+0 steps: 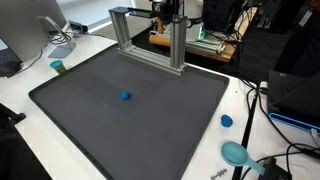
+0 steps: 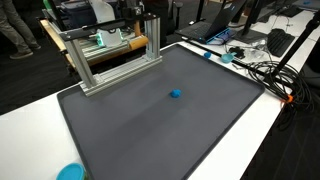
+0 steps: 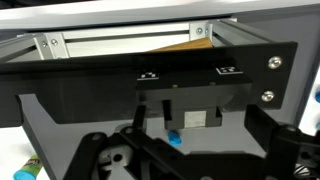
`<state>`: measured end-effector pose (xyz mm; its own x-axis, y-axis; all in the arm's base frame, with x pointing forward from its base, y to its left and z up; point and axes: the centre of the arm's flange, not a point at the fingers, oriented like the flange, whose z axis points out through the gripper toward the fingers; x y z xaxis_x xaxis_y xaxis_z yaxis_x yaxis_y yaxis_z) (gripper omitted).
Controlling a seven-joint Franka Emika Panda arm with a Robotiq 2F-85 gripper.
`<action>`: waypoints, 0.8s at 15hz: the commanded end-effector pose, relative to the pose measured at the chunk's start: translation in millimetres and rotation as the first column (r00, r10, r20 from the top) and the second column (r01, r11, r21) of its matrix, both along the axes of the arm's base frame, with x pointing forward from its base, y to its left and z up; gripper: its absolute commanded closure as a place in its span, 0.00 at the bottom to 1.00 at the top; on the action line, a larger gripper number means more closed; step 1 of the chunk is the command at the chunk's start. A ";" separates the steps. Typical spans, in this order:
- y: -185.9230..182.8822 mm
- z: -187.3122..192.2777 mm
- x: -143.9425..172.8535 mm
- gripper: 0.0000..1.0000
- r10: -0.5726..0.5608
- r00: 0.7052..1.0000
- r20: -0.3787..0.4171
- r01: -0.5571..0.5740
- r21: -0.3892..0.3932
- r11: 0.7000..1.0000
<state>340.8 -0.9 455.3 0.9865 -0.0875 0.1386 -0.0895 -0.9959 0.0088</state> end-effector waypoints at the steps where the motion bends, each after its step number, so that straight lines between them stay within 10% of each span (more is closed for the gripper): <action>1: 6.4 -2.9 3.1 0.00 0.008 1.000 0.018 -0.008 0.000 1.000; 12: 12.6 -16.5 -1.9 0.23 -0.036 0.999 0.011 0.036 -0.020 0.999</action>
<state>342.4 8.8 443.9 0.9872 -0.0949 0.1284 -0.0982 -0.9950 0.0195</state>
